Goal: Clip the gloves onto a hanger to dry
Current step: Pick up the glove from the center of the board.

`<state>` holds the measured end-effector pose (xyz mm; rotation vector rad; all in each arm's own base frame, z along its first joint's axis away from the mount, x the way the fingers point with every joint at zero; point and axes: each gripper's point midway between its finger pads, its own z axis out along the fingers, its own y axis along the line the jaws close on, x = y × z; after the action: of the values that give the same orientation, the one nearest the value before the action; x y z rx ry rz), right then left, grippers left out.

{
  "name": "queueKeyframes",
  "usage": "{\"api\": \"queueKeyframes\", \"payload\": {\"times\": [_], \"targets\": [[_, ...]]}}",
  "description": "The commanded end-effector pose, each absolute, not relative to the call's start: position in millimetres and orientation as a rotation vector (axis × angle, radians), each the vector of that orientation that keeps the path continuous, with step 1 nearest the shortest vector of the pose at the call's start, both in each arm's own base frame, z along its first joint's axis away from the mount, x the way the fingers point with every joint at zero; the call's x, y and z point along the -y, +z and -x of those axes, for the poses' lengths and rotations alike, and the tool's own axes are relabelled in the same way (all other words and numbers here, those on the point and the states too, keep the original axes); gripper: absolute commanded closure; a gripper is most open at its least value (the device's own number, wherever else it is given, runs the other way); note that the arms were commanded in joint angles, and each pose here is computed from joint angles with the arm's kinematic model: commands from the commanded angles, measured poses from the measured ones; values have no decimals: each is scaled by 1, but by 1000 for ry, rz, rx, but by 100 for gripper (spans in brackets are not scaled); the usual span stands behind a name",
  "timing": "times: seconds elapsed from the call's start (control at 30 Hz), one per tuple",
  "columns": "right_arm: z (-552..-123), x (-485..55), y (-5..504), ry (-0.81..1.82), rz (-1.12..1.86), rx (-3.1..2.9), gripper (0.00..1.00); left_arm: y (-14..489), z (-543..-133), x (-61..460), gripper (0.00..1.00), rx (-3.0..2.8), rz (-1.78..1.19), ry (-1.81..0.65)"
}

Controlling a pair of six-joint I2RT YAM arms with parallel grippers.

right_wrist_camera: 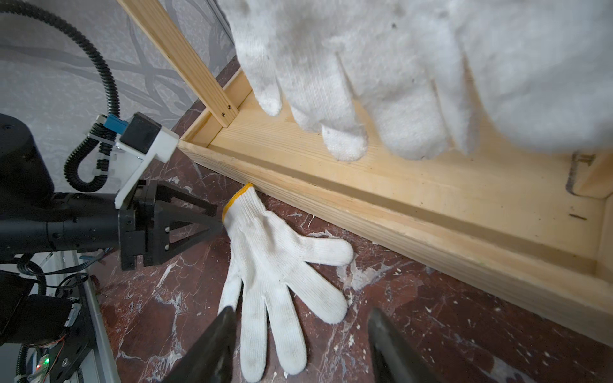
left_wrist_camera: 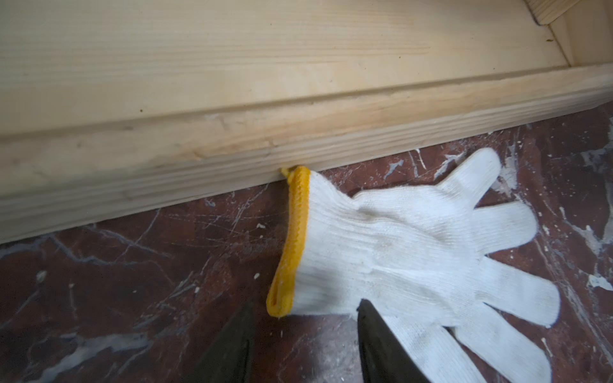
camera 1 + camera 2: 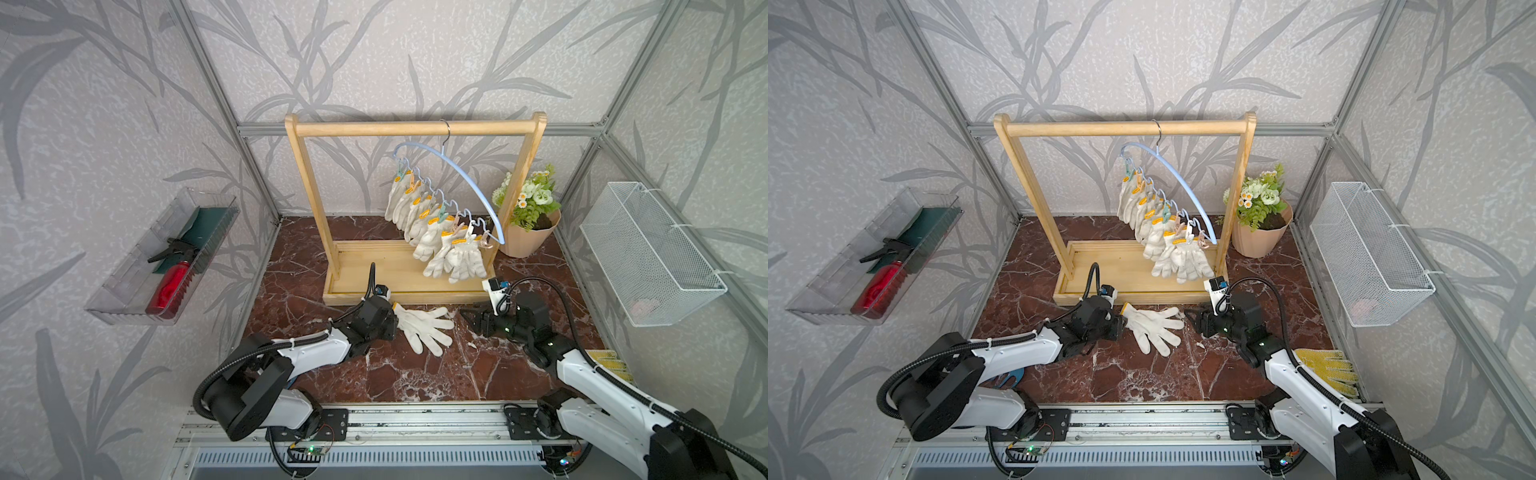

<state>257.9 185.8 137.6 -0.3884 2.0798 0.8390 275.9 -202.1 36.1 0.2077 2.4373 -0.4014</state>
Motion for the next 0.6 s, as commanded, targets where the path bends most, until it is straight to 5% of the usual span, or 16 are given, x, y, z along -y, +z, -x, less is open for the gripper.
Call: {"api": "queueKeyframes", "payload": {"times": [0.0,0.13,0.43,0.57], "targets": [[-254,-193,136,868,418,-2067,37,33,-285,207,51,-2429,-168,-397],[-247,-199,131,894,457,-2073,37,24,-287,209,56,-2441,-178,-389],[-224,-228,132,1065,644,-2046,40,44,-278,227,100,-2388,-324,-519],[-217,-245,138,1163,721,-2009,40,77,-265,249,100,-2317,-514,-657]]}}
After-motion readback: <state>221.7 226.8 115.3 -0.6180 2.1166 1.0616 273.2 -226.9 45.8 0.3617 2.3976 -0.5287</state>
